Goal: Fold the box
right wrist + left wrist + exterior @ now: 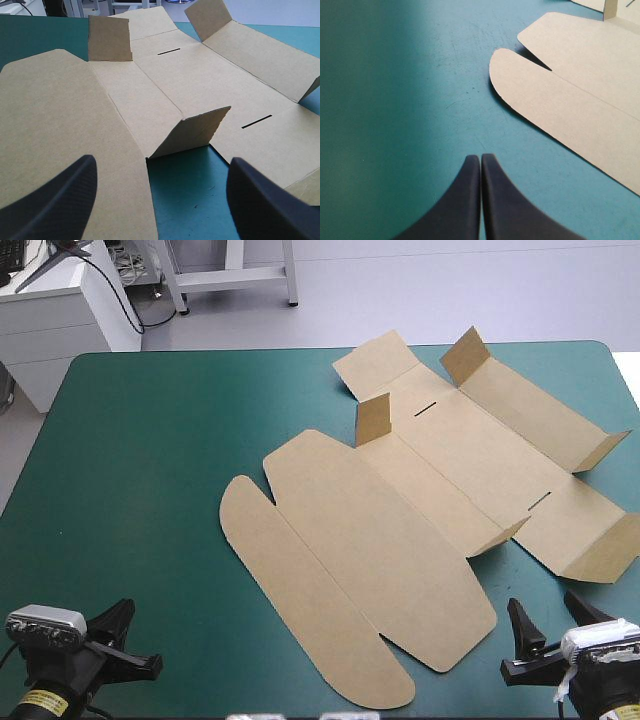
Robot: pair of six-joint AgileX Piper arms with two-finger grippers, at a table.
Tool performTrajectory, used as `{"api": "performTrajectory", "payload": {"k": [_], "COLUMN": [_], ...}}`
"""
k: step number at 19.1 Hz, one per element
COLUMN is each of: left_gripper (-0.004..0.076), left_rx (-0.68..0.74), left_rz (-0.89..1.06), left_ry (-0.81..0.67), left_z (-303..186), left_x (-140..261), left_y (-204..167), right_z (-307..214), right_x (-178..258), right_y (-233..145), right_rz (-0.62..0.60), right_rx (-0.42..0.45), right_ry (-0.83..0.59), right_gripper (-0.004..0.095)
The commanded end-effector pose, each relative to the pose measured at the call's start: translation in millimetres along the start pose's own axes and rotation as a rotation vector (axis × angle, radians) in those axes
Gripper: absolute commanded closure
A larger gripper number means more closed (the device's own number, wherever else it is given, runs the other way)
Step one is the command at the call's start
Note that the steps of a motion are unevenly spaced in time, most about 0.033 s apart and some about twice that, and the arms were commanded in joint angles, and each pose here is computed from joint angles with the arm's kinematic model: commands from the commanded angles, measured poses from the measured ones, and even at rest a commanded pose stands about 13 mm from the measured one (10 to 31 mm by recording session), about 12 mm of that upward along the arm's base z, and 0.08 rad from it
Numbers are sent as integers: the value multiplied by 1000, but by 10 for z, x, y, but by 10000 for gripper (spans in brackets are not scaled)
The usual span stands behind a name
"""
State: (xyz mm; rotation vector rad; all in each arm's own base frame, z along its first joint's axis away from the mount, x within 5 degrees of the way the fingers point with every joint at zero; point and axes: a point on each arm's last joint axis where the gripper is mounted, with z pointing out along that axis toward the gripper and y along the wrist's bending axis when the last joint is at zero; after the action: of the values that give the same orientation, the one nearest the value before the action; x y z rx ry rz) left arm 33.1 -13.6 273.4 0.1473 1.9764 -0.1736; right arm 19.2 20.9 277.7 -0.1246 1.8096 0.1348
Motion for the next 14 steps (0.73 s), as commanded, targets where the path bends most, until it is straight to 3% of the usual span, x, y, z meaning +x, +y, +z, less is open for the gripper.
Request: {"api": "performTrajectory", "payload": {"k": [1, 4, 6, 8, 14], "left_gripper": [732, 732, 732, 732, 732], "left_rx": [6, 6, 6, 6, 6], "left_rz": [-7, -7, -7, -7, -7], "left_ry": [-84, -84, -84, -84, -84], "left_z": [-25, -25, -25, -25, -25], "left_x": [-135, -135, -135, -135, -135], "left_y": [-5, -5, -5, -5, -5], "right_z": [-25, -13, 40, 180, 738], "right_x": [-136, -134, -176, -268, -508], "right_y": [-7, -61, -107, -141, -275], "right_rz": [30, 91, 234, 334, 562], "right_rx": [10, 65, 98, 103, 142], "right_ry": [-75, -53, -5, 79, 316], "right_gripper": [227, 225, 170, 119, 119]}}
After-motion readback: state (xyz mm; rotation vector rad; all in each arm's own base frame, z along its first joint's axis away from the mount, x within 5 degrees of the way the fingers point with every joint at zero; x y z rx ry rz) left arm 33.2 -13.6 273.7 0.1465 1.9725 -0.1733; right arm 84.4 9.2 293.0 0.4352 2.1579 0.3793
